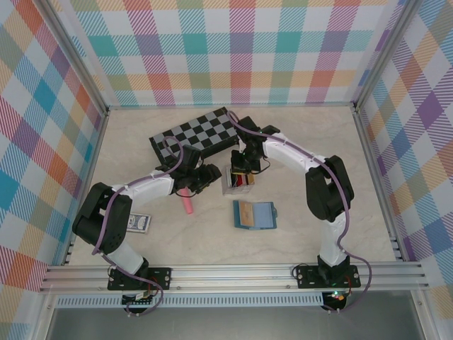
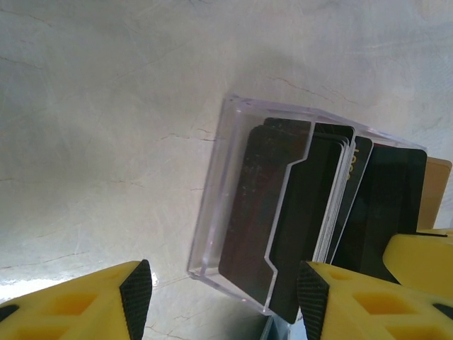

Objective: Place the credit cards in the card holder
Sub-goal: Pick up the credit card from the storage box.

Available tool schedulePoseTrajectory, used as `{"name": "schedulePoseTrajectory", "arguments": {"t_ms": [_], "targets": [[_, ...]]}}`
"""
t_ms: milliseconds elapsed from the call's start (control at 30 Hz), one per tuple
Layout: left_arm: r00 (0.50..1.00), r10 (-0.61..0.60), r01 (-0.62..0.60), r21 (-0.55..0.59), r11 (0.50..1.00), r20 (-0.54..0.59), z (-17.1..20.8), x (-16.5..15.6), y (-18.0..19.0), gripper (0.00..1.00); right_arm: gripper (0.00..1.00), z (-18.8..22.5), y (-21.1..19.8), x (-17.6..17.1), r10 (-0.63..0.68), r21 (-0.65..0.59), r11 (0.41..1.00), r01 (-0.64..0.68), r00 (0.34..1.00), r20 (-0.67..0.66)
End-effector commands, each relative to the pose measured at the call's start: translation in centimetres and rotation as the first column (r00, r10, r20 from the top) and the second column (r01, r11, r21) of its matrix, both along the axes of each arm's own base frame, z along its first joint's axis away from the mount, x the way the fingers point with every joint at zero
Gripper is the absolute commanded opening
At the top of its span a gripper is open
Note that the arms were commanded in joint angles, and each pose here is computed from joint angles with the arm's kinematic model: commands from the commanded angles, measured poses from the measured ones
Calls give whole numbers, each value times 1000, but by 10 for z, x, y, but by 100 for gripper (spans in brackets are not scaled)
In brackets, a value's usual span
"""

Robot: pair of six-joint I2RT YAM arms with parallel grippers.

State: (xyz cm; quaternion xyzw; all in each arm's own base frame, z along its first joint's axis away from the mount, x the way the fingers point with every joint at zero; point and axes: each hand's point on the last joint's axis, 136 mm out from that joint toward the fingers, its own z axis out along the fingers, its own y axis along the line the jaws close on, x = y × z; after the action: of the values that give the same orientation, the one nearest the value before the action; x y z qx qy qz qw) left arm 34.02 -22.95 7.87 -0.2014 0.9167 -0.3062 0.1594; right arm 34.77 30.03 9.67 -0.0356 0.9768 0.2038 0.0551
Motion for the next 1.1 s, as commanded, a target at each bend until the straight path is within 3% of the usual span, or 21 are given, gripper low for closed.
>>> {"name": "schedulePoseTrajectory", "arguments": {"t_ms": [0,233,467,667,833,1067], "targets": [[1000,8,-8,-3,1000,-1,3,6,2,59,8,8,-2,-2,-7,2,1000,7,1000,12],[1000,7,-7,-3,1000,23,14,5,4,59,6,25,-20,1,-32,-52,998,37,995,92],[996,-17,20,-37,999,83,41,-1,3,60,2,56,-41,-11,-50,-13,998,53,983,177],[981,-100,131,-187,974,167,80,-14,-24,64,0,81,-62,-40,-123,179,980,88,974,192],[956,-196,263,-337,904,219,107,-32,-66,67,0,103,-67,-67,-152,413,907,78,977,149],[941,-236,328,-488,809,241,119,-41,-109,68,0,122,-70,-84,-152,629,773,82,987,58]]}}
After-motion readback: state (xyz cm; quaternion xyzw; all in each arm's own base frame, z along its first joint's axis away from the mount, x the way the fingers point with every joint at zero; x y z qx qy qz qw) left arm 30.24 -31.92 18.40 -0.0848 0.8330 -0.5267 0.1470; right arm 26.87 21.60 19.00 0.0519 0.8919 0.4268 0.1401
